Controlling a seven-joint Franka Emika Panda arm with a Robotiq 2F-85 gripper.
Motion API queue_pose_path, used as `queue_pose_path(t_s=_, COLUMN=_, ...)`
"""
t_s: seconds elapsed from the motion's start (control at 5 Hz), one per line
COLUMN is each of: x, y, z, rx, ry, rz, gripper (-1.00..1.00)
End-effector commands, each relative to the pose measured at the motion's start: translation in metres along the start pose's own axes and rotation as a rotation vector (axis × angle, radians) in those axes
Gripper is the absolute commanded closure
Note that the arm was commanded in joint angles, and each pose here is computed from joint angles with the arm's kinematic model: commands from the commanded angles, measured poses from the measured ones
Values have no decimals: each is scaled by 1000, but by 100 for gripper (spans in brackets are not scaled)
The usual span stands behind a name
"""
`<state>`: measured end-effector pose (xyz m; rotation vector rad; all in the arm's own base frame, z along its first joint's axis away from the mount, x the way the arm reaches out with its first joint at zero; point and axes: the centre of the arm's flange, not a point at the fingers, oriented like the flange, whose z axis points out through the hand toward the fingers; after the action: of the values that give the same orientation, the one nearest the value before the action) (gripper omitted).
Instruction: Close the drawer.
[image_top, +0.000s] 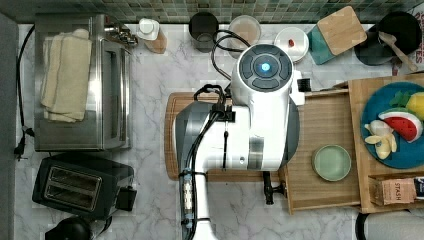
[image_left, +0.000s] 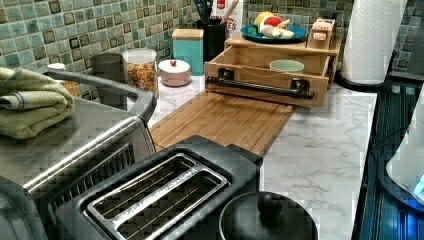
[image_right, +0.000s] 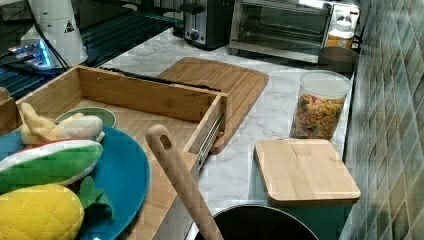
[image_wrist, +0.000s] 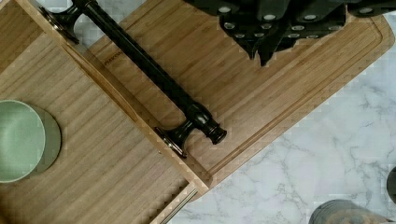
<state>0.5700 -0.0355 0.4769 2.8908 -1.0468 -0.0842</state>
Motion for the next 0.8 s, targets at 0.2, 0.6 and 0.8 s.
queue_pose_path(t_s=0.2, x=1, y=0, z=3, rx=-4, ry=-2, rz=-1, gripper=100)
queue_pose_path(t_s=0.6, x=-50, y=-5, z=28, rx=93, ry=136, rz=-333, gripper=100)
queue_pose_path(t_s=0.8, x=-64, y=-15, z=40, rx=124, ry=86, rz=-409, gripper=100)
